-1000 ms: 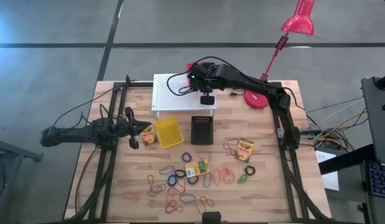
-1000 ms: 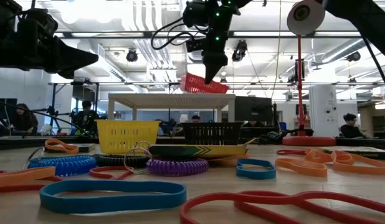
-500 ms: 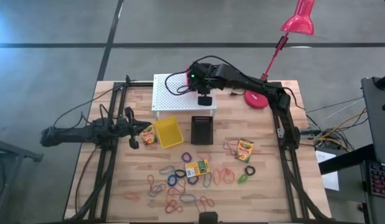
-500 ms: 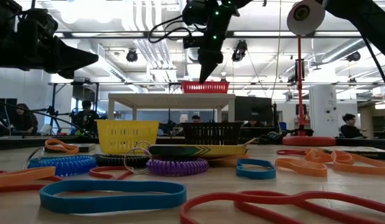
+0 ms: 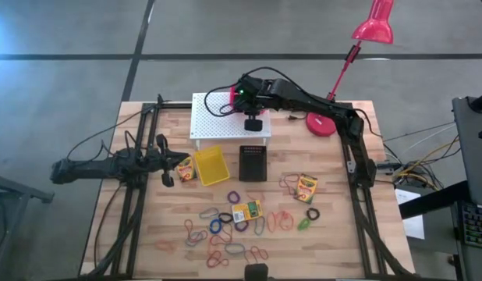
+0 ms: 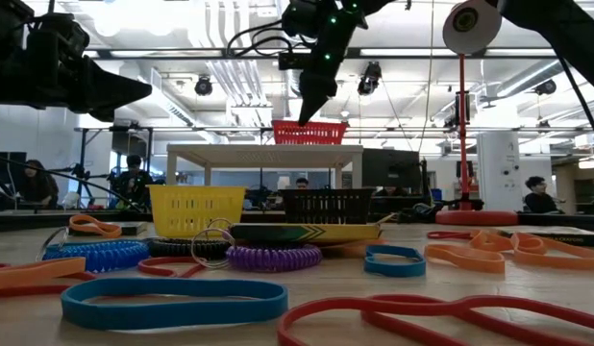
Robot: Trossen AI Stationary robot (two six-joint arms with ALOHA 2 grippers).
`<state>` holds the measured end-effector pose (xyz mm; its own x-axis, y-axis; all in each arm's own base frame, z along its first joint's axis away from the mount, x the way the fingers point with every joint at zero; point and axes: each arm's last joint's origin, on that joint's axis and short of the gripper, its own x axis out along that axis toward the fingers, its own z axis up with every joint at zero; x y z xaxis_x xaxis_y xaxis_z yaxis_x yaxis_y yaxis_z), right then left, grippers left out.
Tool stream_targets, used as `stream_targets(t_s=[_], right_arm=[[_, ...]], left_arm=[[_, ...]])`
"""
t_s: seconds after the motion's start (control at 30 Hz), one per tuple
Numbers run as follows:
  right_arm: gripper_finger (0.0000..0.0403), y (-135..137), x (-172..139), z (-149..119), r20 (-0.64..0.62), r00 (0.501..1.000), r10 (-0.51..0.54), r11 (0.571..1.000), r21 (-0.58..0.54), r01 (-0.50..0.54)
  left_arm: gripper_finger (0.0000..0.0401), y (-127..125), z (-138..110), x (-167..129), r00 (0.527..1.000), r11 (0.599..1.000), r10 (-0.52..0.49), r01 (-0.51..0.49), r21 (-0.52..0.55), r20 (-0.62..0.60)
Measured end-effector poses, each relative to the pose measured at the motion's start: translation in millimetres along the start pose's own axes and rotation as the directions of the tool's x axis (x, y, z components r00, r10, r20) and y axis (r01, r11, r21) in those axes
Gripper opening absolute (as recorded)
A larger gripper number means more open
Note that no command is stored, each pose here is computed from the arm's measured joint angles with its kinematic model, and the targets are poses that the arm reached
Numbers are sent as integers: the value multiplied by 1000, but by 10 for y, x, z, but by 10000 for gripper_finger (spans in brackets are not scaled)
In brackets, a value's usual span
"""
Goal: Pick & Place Office Desk Supplies
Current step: Put the red bin on the shelf, then put the black bin on the shelf
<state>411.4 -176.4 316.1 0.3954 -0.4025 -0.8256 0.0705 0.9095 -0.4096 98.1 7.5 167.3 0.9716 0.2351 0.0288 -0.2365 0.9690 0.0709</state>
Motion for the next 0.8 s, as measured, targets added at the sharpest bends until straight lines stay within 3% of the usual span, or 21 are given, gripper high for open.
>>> stream_targets(t_s=[0.37,0.67,0.8], right_arm=[[19,5,0,2,11,1000,22,1000,4,-22],[97,1,-38,18,24,999,36,998,45,-37],[123,14,-248,72,66,997,26,997,72,-30]], left_arm=[[23,0,0,0,1000,1000,0,0,0,0],[23,0,-1,0,1000,1000,0,0,0,0],[23,0,-1,0,1000,1000,0,0,0,0]])
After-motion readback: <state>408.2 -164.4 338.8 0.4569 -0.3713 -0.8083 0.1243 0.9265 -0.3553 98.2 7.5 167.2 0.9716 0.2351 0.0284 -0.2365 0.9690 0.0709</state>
